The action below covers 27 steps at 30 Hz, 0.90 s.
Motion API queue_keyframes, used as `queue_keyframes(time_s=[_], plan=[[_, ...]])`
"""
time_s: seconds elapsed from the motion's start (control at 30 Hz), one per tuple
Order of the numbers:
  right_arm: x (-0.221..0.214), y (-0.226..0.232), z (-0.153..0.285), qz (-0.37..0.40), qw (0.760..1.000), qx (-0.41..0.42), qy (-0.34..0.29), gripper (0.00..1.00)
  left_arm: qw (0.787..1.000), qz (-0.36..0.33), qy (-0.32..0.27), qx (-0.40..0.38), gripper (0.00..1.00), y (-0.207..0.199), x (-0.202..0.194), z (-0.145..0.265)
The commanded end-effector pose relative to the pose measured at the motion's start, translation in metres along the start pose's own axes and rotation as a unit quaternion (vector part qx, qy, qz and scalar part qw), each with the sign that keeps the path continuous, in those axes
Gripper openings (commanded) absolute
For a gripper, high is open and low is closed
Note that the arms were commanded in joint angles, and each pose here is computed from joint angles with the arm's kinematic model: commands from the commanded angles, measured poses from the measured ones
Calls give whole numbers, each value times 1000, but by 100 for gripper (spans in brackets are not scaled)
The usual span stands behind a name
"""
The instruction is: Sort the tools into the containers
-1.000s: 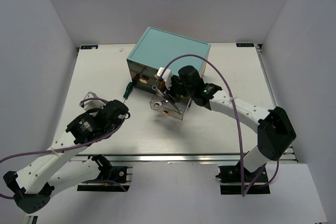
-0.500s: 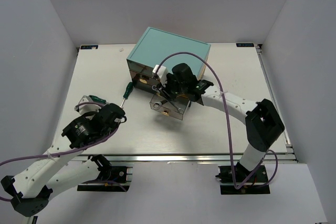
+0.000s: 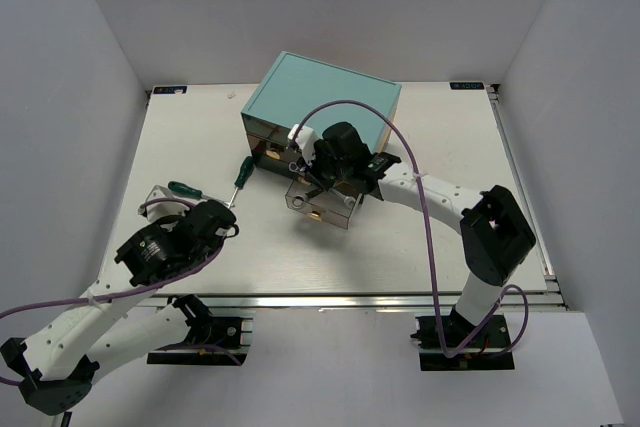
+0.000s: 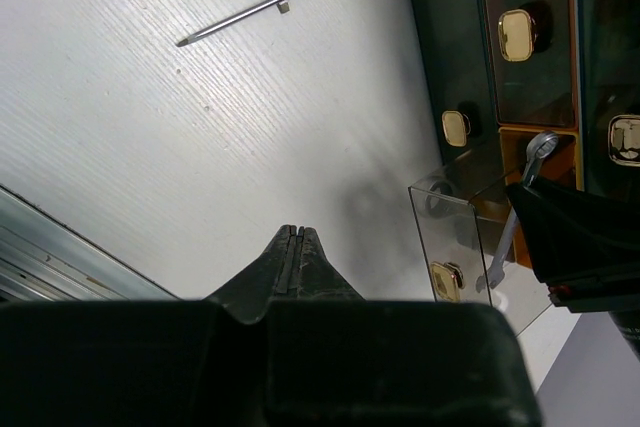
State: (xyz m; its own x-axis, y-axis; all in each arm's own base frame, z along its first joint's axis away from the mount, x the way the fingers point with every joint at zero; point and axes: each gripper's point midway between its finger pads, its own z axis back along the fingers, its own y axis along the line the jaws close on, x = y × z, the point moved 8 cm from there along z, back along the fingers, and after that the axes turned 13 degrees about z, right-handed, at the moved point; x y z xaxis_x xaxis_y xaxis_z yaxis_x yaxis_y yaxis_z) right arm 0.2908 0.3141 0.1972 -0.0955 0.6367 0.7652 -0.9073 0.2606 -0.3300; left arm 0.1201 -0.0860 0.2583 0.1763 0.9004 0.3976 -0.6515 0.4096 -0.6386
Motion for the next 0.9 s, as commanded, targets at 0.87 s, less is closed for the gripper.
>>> queue_keyframes(time_s=[0.87], plan=[[39,-7,52,172,983,14,-63,6,1000,10,-21,1,0,6,7,0]])
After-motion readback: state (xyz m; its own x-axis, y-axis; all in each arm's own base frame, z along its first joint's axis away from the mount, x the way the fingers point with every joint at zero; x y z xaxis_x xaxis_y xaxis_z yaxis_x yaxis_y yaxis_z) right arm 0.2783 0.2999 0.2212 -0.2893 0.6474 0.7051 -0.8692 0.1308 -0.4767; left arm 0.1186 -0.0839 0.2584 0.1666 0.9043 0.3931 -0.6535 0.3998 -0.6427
